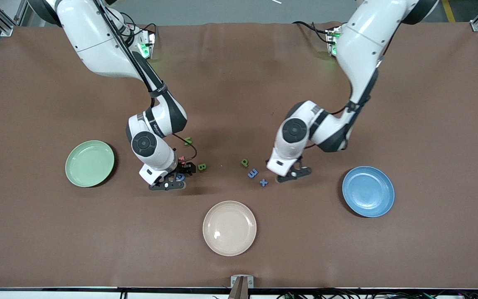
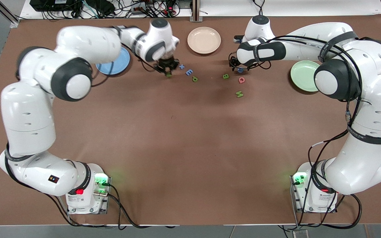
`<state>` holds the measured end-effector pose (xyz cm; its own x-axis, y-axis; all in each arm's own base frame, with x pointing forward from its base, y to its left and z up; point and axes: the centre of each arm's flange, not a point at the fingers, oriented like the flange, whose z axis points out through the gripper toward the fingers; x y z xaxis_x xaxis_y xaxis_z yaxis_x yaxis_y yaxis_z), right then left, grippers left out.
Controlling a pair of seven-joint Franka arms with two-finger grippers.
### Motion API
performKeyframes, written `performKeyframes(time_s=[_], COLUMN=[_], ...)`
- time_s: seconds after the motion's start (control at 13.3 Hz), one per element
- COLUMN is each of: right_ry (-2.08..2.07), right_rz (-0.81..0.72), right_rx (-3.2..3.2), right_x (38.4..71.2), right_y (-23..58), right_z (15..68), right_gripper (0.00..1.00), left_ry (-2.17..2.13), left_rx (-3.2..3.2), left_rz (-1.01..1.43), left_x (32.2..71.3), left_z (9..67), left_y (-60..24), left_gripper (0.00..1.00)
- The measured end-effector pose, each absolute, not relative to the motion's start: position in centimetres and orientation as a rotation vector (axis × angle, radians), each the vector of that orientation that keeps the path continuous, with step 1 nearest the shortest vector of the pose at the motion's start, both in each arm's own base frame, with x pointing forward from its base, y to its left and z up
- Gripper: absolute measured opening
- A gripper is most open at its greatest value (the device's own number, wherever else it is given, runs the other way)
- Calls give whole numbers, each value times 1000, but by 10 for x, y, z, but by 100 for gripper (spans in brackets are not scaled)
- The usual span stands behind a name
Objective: Sort upper and lower case letters into plates
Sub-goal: 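Grasp the green u with the left gripper while the right gripper grasps the G, then drop the u onto the blue plate while the right gripper carries the G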
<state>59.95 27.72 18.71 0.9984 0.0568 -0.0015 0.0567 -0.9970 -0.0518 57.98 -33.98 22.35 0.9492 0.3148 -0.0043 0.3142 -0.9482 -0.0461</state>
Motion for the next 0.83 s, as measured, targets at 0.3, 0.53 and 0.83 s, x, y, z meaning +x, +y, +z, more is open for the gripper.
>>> performKeyframes(time_s=[0.3, 0.53, 0.83], right_ry=[-84, -82, -81], right_rz=[6, 9, 11], right_rx=[-3090, -3092, -3095], right_x=[603, 604, 604], right_y=[276, 275, 273], right_z=[182, 180, 178], right_gripper=[81, 67, 51], left_ry=[-734, -944, -1109], left_rx=[-2966, -2908, -2868], left_rz=[18, 23, 30], left_x=[625, 650, 665], left_z=[287, 288, 259], left_y=[-229, -137, -58], left_gripper=[27, 27, 27])
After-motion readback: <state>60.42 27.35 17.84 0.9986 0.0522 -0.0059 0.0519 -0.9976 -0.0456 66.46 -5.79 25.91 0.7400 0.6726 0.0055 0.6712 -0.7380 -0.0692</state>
